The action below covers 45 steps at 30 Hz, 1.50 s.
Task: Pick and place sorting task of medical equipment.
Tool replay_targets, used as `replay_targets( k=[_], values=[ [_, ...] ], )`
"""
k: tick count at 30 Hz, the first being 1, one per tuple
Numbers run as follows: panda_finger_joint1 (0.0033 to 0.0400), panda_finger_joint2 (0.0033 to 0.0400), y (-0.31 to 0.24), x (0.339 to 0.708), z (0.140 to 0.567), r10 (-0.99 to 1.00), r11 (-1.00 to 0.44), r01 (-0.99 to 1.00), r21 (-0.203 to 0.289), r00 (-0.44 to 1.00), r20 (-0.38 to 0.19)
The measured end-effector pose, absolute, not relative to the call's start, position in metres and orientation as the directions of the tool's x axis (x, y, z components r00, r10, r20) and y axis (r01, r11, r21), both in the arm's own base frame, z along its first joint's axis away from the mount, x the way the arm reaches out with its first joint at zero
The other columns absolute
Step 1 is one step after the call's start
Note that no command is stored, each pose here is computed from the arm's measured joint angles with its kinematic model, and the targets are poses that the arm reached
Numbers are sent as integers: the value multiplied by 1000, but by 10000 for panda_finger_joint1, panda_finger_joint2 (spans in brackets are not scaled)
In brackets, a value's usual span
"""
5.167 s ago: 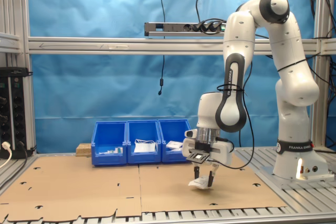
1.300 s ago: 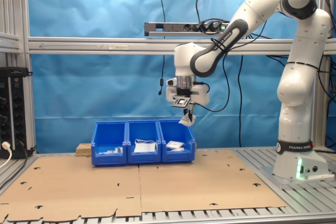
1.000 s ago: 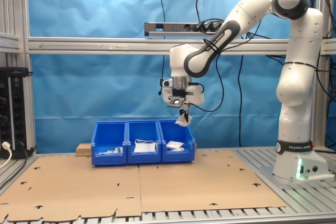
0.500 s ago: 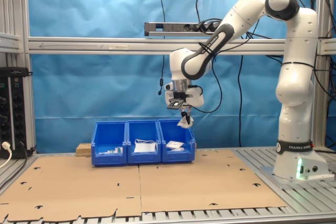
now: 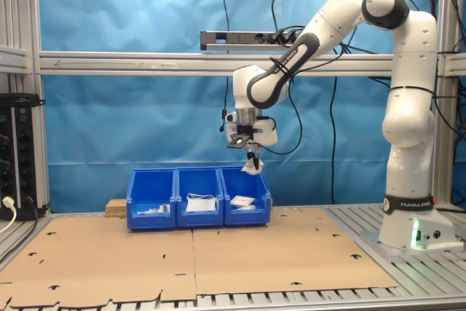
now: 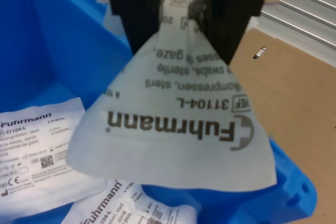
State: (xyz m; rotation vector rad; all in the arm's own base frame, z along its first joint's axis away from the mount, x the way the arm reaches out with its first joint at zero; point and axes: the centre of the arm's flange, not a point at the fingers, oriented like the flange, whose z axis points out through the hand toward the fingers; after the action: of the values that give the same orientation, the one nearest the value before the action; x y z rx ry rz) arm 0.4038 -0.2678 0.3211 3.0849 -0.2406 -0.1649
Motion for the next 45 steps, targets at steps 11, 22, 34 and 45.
replay_targets(
  k=[11,22,34,45],
  values=[
    [63,63,-273,410,314,-158,-987,-154,43,981,-110],
    [63,63,-273,410,306,-156,-988,-153,34,980,-124],
    [63,63,-275,414,301,-156,-988,-153,29,979,-129],
    [63,63,-277,417,300,-156,-988,-153,28,979,-128]
  ],
)
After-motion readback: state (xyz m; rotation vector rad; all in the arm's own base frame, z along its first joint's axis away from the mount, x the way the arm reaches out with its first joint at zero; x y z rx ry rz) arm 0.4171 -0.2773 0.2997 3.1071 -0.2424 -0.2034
